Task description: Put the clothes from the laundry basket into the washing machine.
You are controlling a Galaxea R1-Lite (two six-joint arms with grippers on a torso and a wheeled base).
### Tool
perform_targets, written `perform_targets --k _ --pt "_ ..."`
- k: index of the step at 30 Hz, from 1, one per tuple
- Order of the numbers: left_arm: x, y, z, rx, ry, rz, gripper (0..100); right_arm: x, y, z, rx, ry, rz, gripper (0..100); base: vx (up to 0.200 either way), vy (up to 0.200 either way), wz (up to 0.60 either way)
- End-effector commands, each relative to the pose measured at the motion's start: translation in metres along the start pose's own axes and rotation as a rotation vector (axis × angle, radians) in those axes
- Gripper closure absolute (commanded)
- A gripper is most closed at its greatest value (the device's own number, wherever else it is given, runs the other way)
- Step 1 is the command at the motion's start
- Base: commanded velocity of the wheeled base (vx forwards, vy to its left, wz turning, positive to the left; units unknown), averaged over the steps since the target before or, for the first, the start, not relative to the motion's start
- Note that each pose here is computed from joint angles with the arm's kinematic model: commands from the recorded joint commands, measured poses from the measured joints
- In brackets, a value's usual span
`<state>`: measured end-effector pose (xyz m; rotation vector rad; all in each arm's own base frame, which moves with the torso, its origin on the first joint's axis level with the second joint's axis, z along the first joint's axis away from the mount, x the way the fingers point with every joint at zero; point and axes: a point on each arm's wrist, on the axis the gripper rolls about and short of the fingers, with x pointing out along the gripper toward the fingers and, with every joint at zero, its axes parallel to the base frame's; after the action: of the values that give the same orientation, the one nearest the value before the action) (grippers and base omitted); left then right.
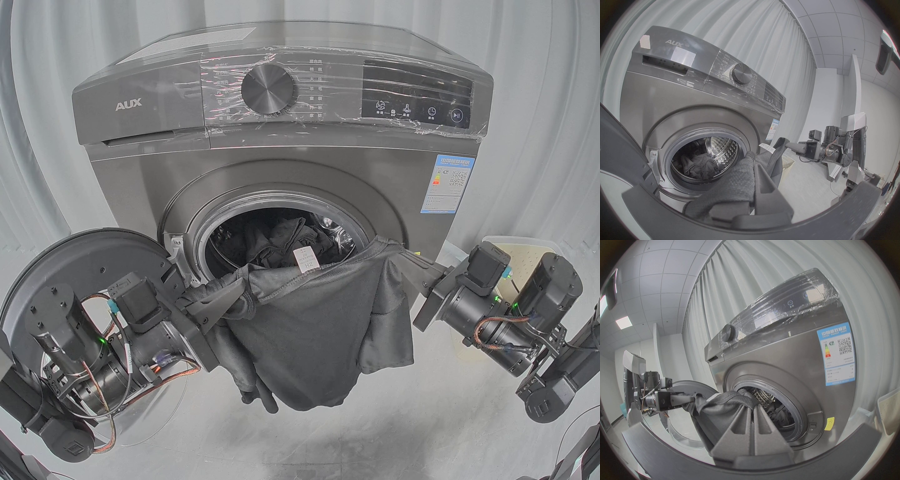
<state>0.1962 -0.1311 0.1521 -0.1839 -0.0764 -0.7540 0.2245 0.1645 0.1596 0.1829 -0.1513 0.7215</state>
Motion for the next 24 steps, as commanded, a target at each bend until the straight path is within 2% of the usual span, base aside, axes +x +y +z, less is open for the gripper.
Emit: perform_targets --k 1,7,24 --pt "0.0007 0.0012 -0.0022 -0.002 0.008 0.009 100 -0.0025 0.002 0.0134 -0.006 -0.047 0.001 100 0.0 0.0 0.0" --pt "-0.0001 0.008 0.0032 0.012 -0.015 0.036 100 -0.0024 0.0035 0.0212 -0.008 -0.075 0.004 100 0.0 0.0 0.0" --pt "-0.0005 0.0078 0.0046 0.012 -0.02 0.029 100 -0.0017 0.0035 0.0221 -0.008 -0.08 0.005 100 0.0 0.0 0.0"
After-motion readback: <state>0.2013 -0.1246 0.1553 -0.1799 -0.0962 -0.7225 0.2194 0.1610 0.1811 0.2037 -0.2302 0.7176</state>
